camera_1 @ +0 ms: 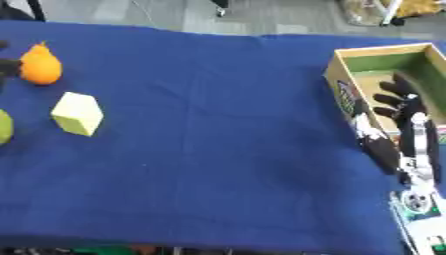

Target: Pick up the objects with one hand, pass them to the other hand, and then place them into the box on the other side of the table.

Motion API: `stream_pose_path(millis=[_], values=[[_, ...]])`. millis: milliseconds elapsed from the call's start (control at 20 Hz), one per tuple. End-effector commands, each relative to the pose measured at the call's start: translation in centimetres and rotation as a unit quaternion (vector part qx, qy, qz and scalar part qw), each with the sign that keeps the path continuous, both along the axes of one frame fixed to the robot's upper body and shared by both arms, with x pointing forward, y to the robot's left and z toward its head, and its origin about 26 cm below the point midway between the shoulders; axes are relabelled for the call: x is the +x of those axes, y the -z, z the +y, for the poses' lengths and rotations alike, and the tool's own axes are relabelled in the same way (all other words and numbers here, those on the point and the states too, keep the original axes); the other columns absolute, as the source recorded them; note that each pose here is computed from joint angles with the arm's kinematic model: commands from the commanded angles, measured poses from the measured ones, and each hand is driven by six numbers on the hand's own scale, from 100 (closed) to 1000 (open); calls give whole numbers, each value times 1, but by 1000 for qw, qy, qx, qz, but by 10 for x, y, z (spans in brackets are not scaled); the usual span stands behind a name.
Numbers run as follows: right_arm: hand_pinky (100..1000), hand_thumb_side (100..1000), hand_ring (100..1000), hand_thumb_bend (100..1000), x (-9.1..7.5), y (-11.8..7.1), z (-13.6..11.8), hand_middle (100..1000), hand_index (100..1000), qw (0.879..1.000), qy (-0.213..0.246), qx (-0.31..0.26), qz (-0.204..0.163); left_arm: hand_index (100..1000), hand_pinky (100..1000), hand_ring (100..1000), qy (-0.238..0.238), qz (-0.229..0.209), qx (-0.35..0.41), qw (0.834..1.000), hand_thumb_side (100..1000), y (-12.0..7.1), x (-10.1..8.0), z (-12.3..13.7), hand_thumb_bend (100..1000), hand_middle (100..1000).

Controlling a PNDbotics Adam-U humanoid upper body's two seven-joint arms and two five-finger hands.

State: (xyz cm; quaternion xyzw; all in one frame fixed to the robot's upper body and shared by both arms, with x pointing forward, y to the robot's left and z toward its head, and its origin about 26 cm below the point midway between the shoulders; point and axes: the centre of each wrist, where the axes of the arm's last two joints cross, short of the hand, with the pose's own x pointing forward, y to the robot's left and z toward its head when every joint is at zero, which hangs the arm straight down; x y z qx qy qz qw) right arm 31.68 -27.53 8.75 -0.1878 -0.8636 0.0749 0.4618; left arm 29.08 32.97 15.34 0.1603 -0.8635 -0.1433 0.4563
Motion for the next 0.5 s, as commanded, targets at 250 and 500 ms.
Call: stream_pose_path(millis=[250, 500], values=[[719, 397, 779, 242, -1, -7, -7, 798, 935, 1000, 1, -16, -8, 880, 803, 745, 0, 7, 316, 949, 511, -66, 2, 44, 688, 782], [720, 398, 779, 240, -2, -3, -7, 798, 935, 1000, -2, -20, -2, 880, 840, 782, 3, 90, 529, 844, 370, -93, 19, 73, 698, 776]])
